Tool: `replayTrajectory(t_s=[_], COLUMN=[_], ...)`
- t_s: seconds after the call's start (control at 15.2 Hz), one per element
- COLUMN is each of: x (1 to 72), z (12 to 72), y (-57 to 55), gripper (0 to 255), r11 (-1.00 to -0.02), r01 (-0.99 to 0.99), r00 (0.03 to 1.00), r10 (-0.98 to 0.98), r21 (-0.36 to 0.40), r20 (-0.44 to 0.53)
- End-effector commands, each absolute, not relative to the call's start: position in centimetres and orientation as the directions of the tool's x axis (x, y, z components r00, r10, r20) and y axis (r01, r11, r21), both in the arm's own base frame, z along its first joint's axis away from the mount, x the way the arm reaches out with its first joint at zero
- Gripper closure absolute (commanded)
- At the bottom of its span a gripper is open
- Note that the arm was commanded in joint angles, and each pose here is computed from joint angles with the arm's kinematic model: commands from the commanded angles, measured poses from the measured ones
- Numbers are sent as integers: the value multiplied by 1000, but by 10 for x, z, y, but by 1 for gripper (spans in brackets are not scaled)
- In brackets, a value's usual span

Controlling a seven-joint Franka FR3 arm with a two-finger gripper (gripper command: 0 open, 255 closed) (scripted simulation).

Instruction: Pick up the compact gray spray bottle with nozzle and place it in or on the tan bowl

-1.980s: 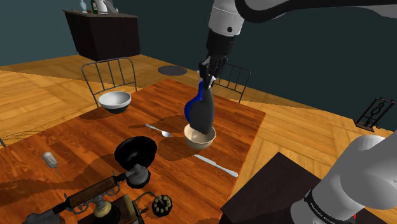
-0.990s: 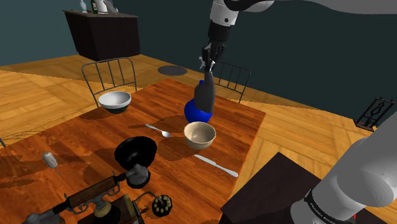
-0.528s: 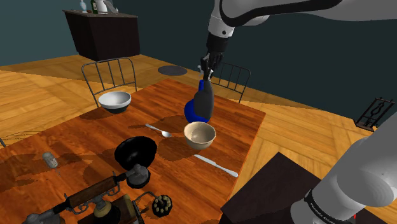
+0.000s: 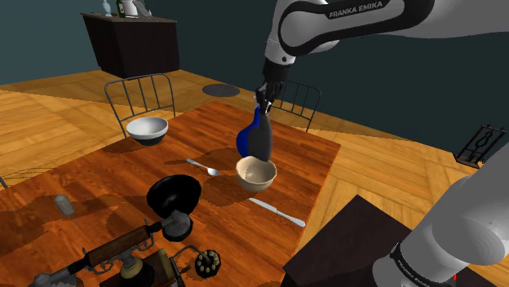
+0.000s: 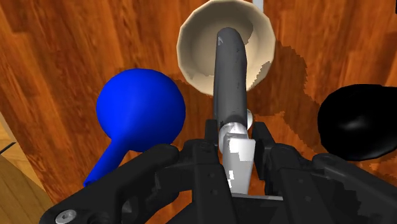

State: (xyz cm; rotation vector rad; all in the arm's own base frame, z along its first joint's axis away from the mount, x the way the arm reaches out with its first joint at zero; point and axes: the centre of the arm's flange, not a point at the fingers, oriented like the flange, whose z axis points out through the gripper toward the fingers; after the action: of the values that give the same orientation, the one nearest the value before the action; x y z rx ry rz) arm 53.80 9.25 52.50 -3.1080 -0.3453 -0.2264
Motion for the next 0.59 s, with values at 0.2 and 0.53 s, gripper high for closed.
replayTrajectory(t_s=[0.2,0.53], x=[538,538], z=[499,473], y=[93,93], gripper=[255,255], r11=[-976,-976], r01=[219,219], r00=[965,965], r10=[218,218], r21=[10,10], r20=[145,145])
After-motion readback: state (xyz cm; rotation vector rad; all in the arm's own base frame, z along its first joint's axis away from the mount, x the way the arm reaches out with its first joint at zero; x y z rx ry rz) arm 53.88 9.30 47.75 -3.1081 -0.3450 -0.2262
